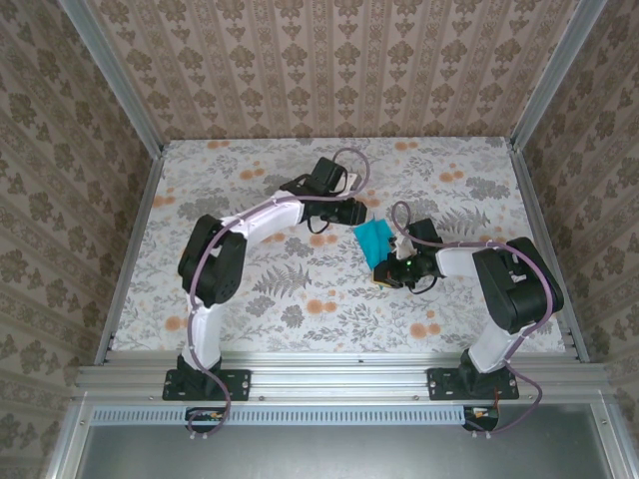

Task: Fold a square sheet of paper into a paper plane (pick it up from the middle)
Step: Fourth fold the wing at the center of the table.

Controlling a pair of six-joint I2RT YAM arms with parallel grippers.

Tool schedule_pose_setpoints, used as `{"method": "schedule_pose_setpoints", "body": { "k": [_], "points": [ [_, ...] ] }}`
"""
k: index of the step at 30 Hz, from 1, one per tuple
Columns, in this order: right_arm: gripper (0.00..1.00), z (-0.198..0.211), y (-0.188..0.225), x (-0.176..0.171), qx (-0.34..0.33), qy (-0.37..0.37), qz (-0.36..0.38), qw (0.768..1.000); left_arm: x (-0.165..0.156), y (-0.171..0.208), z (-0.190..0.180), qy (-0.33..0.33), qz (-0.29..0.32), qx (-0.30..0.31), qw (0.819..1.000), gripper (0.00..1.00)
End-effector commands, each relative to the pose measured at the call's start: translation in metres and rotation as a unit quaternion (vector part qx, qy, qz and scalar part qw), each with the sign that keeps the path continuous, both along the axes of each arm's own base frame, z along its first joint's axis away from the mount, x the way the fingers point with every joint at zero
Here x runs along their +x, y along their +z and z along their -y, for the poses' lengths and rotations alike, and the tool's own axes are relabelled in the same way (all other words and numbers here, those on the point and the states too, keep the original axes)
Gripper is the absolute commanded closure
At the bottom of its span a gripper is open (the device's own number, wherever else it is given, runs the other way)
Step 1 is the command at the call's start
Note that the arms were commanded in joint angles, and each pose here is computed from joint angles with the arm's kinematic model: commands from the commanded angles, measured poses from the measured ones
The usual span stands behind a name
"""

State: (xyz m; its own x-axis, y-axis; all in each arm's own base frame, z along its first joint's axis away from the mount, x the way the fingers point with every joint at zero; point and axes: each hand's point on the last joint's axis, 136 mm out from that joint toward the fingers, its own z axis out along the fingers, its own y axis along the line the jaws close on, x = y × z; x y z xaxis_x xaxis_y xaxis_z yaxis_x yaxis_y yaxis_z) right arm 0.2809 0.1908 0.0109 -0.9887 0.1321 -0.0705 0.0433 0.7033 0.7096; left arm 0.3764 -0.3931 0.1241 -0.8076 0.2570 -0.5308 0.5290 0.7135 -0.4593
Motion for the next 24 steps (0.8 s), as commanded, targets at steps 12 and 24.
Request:
{"method": "schedule_pose_setpoints", "body": {
  "k": [12,24],
  "points": [
    [0.9,0.013,-0.034,-0.038,-0.057,0.0,-0.072,0.996,-0.053,-0.013,0.039,-0.047,-0.065,-0.047,0.996,0.78],
    [0.92,0.013,-0.031,-0.037,-0.058,-0.001,-0.068,0.996,-0.063,-0.066,0.045,-0.046,-0.113,-0.055,0.991,0.85]
  ]
}}
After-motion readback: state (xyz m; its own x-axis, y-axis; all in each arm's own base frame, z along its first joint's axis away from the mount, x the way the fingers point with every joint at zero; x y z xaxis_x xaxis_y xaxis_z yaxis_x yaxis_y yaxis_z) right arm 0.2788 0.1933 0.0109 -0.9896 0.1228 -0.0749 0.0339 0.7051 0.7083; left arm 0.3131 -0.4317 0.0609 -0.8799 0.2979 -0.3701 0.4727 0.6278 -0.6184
